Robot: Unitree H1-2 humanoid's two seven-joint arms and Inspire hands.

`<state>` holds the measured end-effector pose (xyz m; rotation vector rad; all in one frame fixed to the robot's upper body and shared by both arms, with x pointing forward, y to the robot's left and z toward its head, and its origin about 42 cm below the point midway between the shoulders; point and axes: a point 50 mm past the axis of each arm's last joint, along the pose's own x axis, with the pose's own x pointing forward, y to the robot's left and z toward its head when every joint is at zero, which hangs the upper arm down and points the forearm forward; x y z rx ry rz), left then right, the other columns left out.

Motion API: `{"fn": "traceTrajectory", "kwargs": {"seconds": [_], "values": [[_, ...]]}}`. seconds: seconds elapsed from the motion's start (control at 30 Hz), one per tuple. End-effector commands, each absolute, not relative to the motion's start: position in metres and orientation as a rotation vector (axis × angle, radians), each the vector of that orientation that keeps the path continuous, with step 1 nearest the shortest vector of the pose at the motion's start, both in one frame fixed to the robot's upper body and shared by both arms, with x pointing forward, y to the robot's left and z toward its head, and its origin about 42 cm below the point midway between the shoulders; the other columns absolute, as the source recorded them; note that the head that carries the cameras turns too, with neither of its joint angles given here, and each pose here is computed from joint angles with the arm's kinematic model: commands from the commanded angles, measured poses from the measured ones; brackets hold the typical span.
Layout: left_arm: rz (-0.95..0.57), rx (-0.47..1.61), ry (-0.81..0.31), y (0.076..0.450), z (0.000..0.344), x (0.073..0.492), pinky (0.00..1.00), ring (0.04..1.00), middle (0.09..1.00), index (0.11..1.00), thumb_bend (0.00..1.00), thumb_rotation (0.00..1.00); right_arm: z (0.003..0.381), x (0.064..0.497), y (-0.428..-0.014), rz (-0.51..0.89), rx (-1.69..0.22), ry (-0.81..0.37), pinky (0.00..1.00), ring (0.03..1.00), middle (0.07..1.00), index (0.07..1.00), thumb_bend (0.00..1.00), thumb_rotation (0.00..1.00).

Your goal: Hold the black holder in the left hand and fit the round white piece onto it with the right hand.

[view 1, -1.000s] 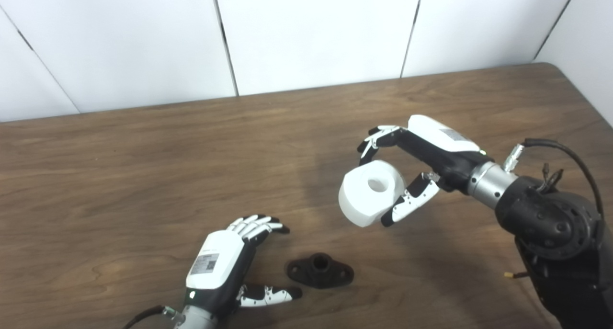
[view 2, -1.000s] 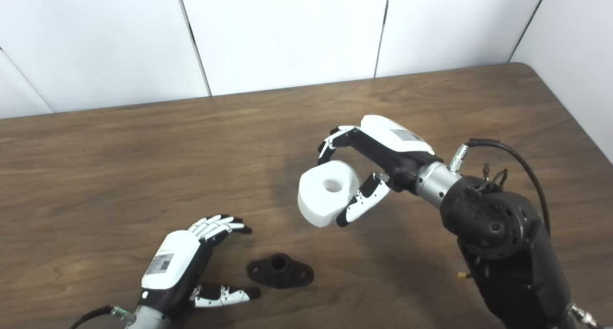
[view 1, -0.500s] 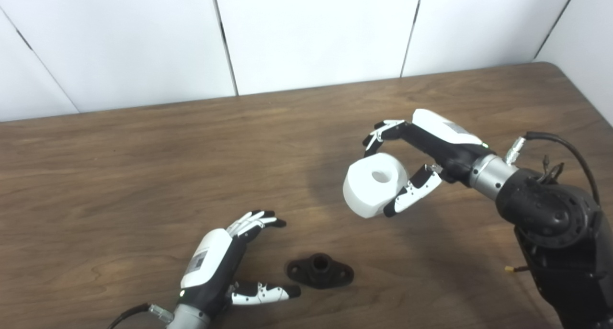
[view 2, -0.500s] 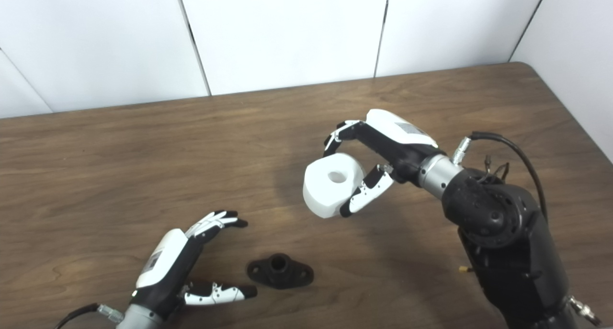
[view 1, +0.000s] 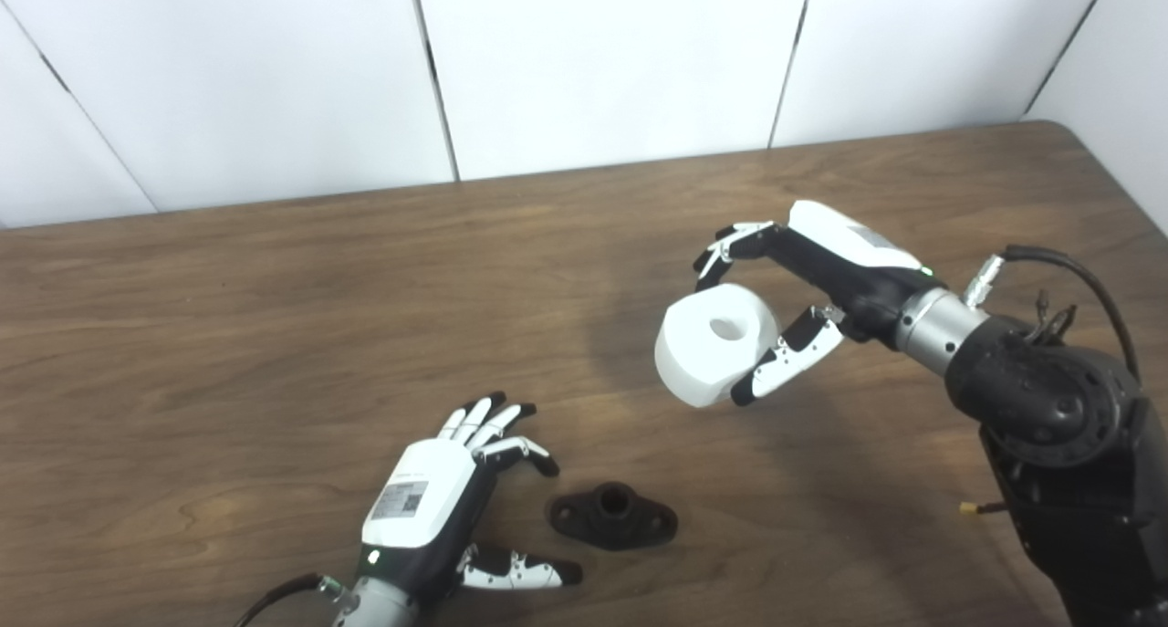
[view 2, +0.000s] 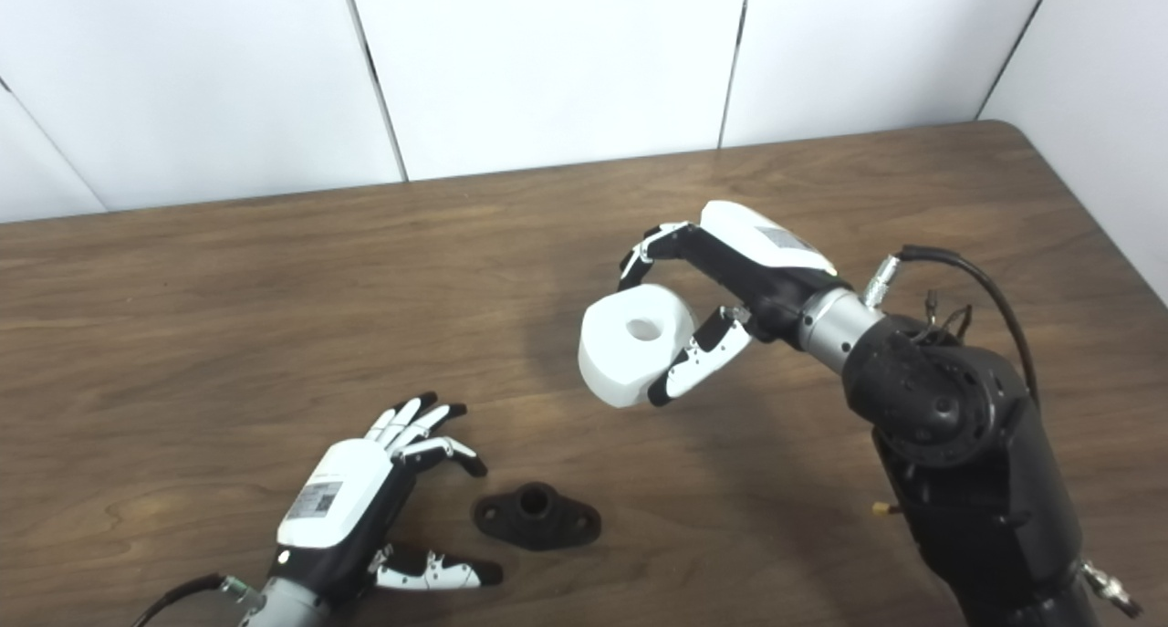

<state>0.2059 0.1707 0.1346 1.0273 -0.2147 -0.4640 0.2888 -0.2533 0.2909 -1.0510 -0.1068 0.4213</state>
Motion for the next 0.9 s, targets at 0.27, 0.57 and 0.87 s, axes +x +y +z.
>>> {"fn": "traceTrajectory", "kwargs": {"seconds": [0.27,0.57,0.87], "values": [[-0.507,1.049,-0.222,0.1641,0.128,0.2131,1.0,0.99,0.93,0.655,1.0,0.26,0.304,0.291,-0.2505,0.382,-1.061,-0.155,0.85,0.904,0.78,0.481,0.52,0.13],[-0.517,0.935,-0.231,0.1609,0.1282,0.2161,1.0,0.996,0.92,0.646,1.0,0.23,0.3024,0.291,-0.2525,0.376,-1.06,-0.141,0.86,0.905,0.782,0.481,0.52,0.13],[-0.457,0.695,-0.288,0.1578,0.1349,0.2107,1.0,0.979,0.903,0.619,1.0,0.21,0.2987,0.2935,-0.2557,0.373,-1.05,-0.127,0.85,0.896,0.774,0.481,0.52,0.13]]}}
